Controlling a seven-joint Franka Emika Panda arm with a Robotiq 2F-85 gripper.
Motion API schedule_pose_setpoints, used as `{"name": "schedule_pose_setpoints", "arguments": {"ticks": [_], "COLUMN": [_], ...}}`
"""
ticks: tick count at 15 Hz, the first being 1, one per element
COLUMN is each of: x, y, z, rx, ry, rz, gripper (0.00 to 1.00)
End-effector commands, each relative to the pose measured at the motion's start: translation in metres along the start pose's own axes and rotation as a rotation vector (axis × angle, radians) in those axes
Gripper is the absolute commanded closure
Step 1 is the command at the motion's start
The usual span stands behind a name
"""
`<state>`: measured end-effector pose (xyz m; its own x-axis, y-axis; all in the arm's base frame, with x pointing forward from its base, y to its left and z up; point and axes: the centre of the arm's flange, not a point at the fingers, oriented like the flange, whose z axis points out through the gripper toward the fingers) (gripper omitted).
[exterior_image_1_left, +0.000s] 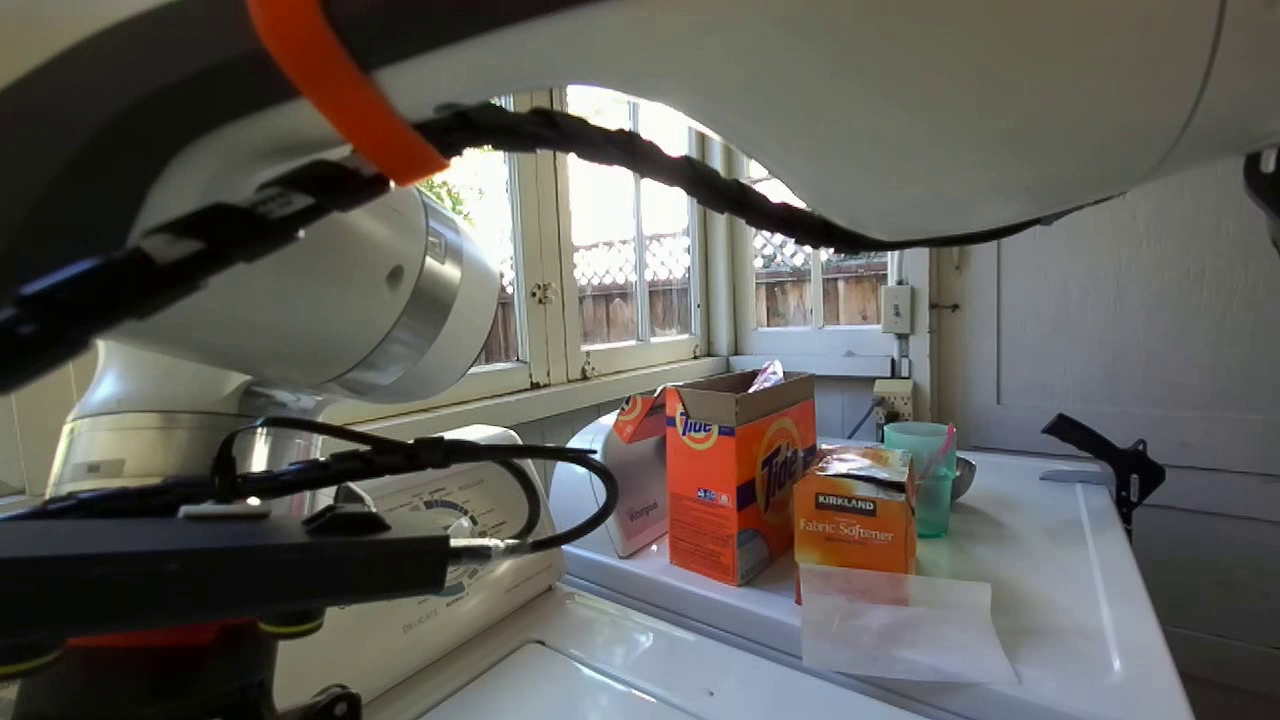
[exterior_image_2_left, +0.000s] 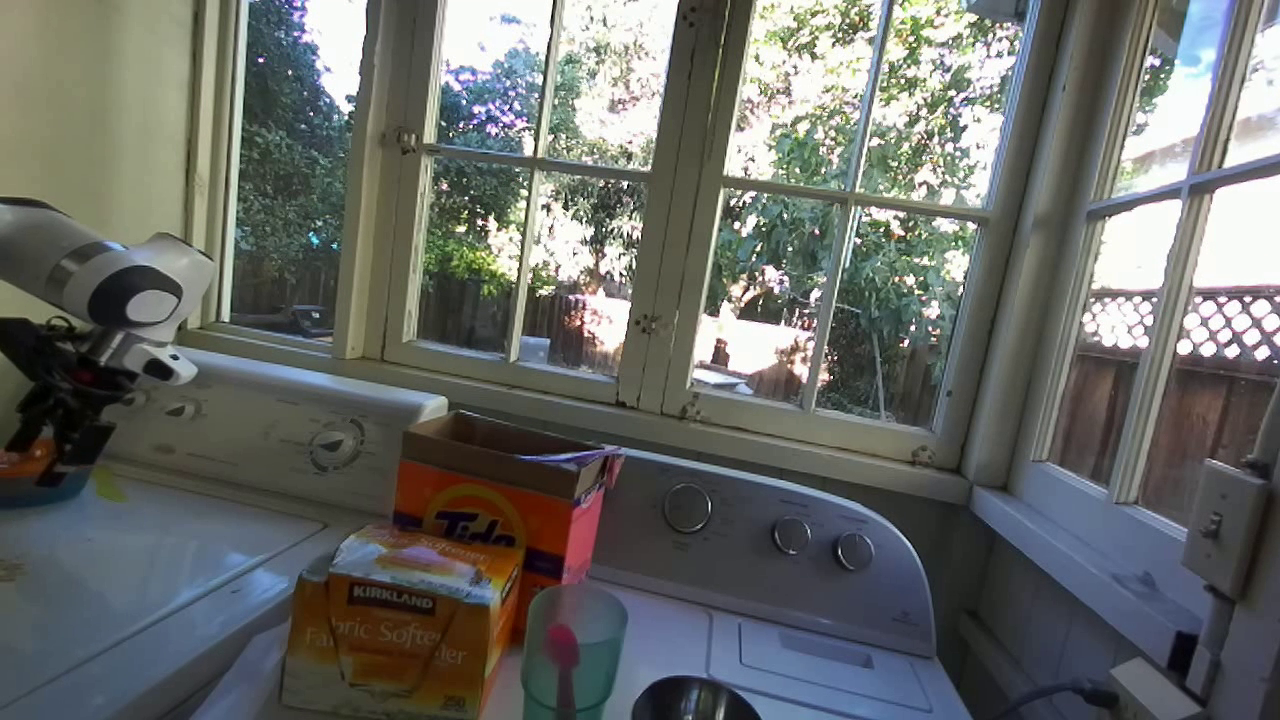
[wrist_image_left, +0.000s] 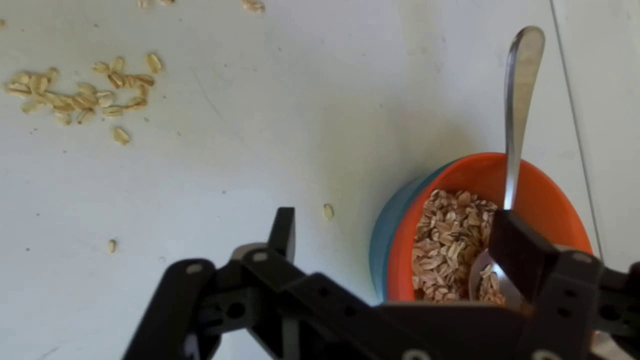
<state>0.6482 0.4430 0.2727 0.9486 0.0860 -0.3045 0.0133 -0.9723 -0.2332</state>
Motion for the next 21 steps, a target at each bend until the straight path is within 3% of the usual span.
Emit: {"name": "schedule_pose_setpoints", "arguments": {"ticks": [1, 2, 3, 5, 12, 18, 21], "x": [0.016, 0.016, 0.016, 0.016, 0.015, 0.013, 0.004], "y": [-0.015, -0.016, -0.016, -0.015, -0.016, -0.015, 0.002], "z": [0.011, 0.015, 0.017, 0.021, 0.02, 0.009, -0.008], "rx": [-0.023, -0.024, -0.025, -0.028, -0.028, -0.035, -0.014], "ry": [-0.019, -0.023, -0.027, -0.029, -0.026, -0.032, -0.064], "rz": [0.014, 0.015, 0.016, 0.019, 0.027, 0.035, 0.037], "gripper": [0.11, 0.16, 0.33, 0.51, 1.0, 0.98, 0.98]}}
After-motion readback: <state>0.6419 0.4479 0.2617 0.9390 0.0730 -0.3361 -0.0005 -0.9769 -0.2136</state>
